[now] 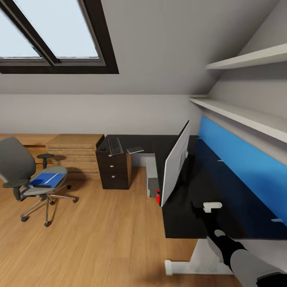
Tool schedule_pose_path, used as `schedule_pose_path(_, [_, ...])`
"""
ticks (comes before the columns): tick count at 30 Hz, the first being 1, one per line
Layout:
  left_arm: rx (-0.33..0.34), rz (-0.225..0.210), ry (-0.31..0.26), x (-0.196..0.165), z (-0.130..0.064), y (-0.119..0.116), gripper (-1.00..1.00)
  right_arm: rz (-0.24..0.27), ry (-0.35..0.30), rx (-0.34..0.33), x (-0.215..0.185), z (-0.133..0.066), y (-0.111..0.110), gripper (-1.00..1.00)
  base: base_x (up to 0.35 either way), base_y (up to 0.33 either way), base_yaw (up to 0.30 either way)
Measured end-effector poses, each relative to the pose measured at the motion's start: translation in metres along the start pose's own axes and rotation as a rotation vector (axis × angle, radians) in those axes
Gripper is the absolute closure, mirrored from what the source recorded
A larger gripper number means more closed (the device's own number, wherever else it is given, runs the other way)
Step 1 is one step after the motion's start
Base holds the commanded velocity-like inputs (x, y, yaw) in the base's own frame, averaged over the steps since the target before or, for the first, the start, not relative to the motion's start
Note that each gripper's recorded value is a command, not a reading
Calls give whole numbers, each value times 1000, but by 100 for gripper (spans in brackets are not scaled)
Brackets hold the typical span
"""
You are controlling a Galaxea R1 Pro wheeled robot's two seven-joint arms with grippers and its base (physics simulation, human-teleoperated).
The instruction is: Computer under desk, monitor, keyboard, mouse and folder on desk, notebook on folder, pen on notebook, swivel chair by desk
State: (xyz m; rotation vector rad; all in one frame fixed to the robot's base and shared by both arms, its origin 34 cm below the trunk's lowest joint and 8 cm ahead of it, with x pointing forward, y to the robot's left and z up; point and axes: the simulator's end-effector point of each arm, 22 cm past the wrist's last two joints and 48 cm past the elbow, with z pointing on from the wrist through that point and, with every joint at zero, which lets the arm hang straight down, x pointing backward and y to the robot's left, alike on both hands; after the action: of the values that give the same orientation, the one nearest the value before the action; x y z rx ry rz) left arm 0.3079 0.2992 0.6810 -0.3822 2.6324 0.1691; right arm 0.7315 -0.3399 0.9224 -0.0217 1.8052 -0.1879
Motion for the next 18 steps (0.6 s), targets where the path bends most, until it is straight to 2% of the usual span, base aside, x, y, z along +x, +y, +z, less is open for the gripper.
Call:
schedule_pose_path(7, [-1, -1, 0, 0, 0, 1, -100, 5, -2, -4, -1, 0, 5, -100, 322, -17, 0])
schedule_pose_path(18, [-2, -1, 2, 0, 0, 1, -100, 7, -3, -5, -1, 0, 6, -100, 322, -87, 0])
